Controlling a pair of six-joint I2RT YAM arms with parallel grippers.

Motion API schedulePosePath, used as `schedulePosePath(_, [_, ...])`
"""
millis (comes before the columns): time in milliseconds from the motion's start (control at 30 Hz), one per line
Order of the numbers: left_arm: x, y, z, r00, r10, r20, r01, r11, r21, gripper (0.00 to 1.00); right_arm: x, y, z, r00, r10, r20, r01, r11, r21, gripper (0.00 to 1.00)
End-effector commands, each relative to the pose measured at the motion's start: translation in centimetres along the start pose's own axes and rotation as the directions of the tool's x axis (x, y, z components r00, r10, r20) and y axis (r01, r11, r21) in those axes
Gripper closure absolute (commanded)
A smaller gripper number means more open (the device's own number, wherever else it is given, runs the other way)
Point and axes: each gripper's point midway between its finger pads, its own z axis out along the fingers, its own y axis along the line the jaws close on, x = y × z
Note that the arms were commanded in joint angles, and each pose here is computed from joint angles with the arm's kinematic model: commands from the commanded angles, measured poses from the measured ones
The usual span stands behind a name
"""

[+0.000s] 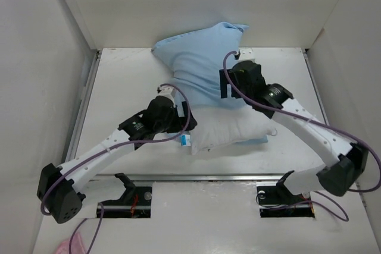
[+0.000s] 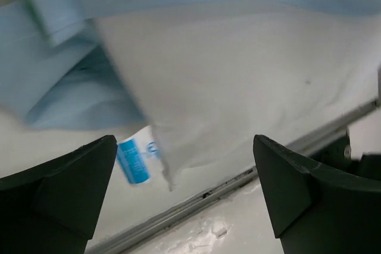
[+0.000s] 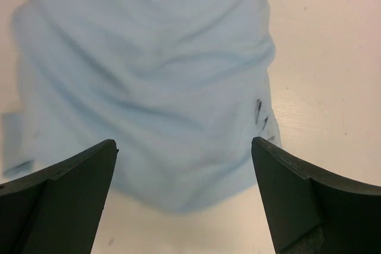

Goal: Put the pillow into the pillowcase

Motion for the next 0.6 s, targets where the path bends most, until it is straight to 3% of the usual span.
schedulePosePath(0, [-2.2,6.2,-3.4,0.965,-0.196,0.172,0.239,0.929,-0.284,0.00,0.0,2.2,-6.9,0.998,-0.046,0.045,0.050,0.995,-0.086,0.00])
schedulePosePath(133, [-2.5,10.4,-4.2,0.938,-0.247,0.243,0.327,0.862,-0.388,0.00,4.0,8.6,-10.2,0.986,-0.169,0.014,0.165,0.942,-0.291,0.00])
schedulePosePath(233, [-3.3,11.6,-3.7,0.929,-0.249,0.273,0.342,0.861,-0.377,0.00,7.4,12.0,-9.0,0.965,-0.257,-0.040,0.233,0.922,-0.310,0.00])
schedulePosePath(300, [-2.8,11.3,-2.7,0.943,-0.230,0.242,0.304,0.892,-0.336,0.00,10.1,12.7,-7.0,0.946,-0.296,-0.128,0.257,0.932,-0.256,0.00])
schedulePosePath(533, [-2.7,9.4,0.5,0.958,-0.158,0.238,0.193,0.972,-0.133,0.00,14.6,11.9,-1.7,0.944,-0.246,-0.221,0.252,0.968,-0.001,0.00])
schedulePosePath(567, [-2.5,9.3,0.9,0.962,-0.146,0.229,0.176,0.978,-0.114,0.00,15.0,11.6,-1.2,0.943,-0.240,-0.229,0.255,0.966,0.036,0.05])
